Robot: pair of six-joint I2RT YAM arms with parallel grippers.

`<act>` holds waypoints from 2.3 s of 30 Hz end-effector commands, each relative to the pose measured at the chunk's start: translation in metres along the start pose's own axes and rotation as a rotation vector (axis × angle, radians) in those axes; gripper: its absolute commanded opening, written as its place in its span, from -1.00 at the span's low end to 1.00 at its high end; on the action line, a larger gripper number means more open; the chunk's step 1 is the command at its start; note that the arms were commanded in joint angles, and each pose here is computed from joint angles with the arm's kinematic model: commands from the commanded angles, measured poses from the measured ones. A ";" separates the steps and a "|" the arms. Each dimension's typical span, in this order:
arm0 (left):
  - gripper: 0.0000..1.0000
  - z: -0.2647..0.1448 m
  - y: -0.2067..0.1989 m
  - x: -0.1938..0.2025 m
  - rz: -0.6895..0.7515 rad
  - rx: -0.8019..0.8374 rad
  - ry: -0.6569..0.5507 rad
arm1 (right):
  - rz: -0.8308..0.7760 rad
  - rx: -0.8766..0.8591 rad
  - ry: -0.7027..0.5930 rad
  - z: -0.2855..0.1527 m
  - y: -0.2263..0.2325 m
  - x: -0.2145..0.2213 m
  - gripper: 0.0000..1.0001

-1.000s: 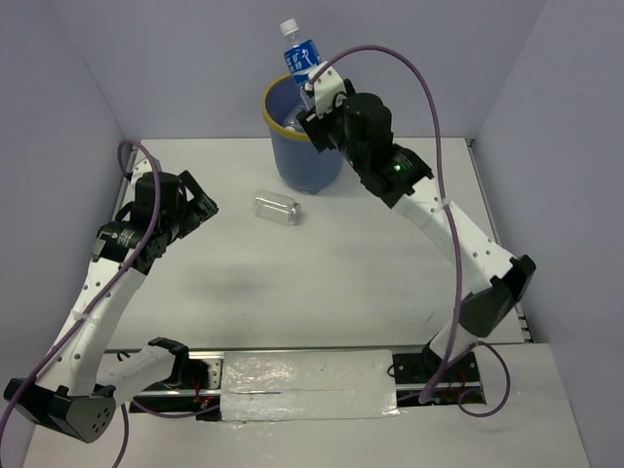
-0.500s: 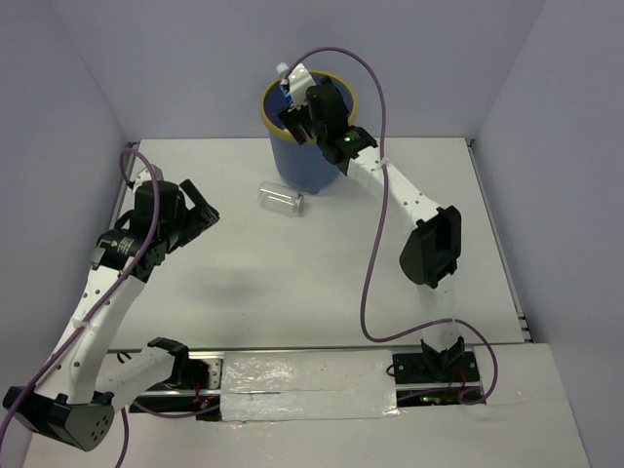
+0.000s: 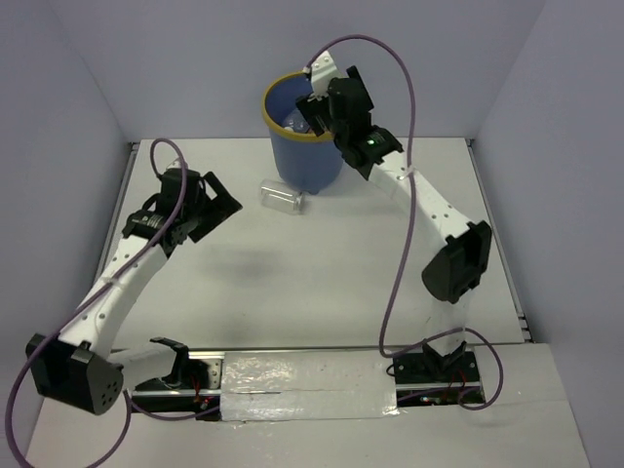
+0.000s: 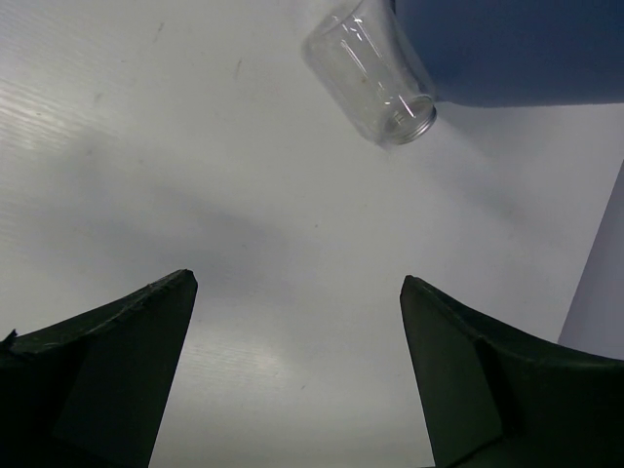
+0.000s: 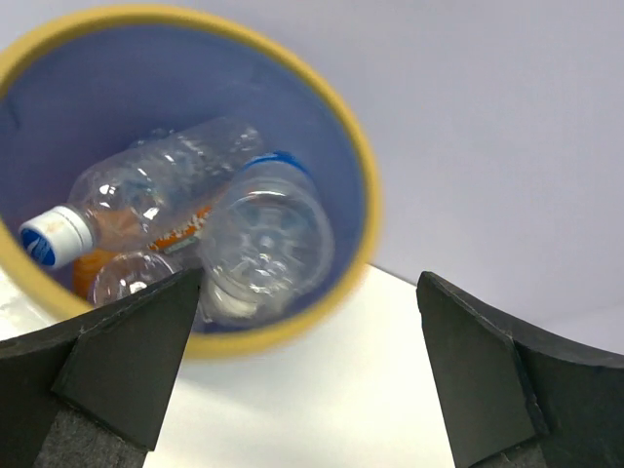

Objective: Put the plastic bottles in the bin

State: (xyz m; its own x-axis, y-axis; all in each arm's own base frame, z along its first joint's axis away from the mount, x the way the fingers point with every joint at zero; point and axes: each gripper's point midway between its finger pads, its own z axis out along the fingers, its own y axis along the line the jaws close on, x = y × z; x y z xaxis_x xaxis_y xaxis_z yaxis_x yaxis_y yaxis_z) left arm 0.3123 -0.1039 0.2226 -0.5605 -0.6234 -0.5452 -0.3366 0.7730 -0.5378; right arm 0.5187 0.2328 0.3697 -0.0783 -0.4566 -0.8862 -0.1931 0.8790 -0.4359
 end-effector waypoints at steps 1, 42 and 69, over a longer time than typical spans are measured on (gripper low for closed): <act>0.99 0.028 -0.034 -0.009 -0.058 0.091 0.021 | 0.129 0.071 -0.185 -0.068 -0.057 -0.068 1.00; 0.99 0.269 -0.098 0.035 -0.418 -0.046 0.092 | 0.408 -0.019 0.009 -0.262 -0.070 0.089 0.99; 0.23 0.007 -0.238 -0.163 0.141 0.363 -0.481 | 0.551 -0.103 -0.007 -0.268 -0.048 0.094 0.99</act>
State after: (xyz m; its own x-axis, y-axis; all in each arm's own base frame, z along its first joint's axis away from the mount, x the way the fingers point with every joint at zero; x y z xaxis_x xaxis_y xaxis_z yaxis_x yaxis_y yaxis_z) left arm 0.4566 -0.1831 0.4581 -0.1397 -0.6943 -0.7060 0.0714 0.7040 -0.7066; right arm 0.2613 0.1046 0.3344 -0.2176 -0.0334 -0.9755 -0.2145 0.9766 0.0144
